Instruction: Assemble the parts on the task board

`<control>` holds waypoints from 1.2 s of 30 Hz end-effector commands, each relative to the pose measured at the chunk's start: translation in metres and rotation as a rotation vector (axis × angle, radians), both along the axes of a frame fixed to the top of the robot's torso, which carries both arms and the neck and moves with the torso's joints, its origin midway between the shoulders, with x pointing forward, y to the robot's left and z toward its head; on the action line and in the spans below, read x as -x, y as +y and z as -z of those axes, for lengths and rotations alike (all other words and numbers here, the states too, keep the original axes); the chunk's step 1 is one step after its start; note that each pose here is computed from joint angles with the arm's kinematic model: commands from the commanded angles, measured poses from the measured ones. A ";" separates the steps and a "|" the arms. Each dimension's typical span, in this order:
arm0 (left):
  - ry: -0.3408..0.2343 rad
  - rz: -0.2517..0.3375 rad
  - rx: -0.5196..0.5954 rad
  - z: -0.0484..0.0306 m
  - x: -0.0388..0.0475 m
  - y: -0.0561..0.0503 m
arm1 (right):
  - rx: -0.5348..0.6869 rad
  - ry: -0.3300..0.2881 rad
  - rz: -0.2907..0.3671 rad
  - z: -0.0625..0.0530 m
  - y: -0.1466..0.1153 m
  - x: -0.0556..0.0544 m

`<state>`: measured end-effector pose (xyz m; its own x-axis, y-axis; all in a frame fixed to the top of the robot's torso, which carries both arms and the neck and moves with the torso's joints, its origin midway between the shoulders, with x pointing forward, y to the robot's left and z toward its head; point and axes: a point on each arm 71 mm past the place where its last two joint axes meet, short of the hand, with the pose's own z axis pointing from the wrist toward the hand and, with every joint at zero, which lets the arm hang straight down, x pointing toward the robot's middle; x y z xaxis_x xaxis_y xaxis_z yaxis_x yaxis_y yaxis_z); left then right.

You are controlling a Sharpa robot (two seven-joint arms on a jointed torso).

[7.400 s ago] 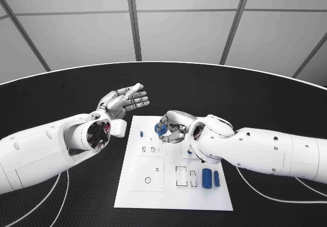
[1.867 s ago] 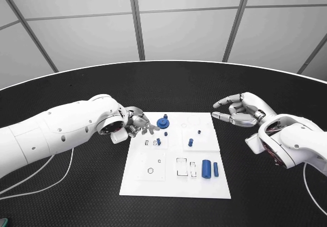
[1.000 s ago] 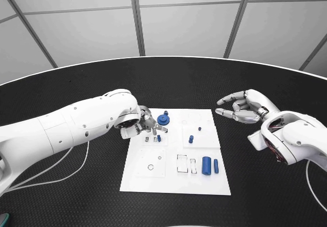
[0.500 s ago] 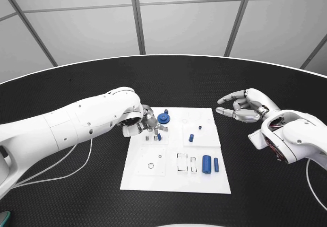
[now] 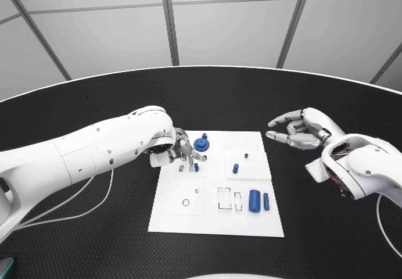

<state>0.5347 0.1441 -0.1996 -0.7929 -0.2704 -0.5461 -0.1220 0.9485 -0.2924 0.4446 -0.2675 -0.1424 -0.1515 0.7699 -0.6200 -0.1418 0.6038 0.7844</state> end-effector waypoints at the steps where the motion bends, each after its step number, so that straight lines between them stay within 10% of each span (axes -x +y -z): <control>1: 0.008 -0.014 -0.023 0.0006 0.0004 0.003 | 0.000 0.001 0.000 0.000 0.000 0.000; 36: 0.031 0.005 -0.043 0.0028 -0.0029 -0.001 | 0.004 0.016 -0.004 0.002 0.002 -0.002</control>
<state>0.5378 0.1409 -0.2017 -0.8106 -0.2434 -0.5326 -0.1079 0.9561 -0.2726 0.4462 -0.2651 -0.1440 -0.1639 0.7670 -0.6204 -0.1320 0.6062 0.7843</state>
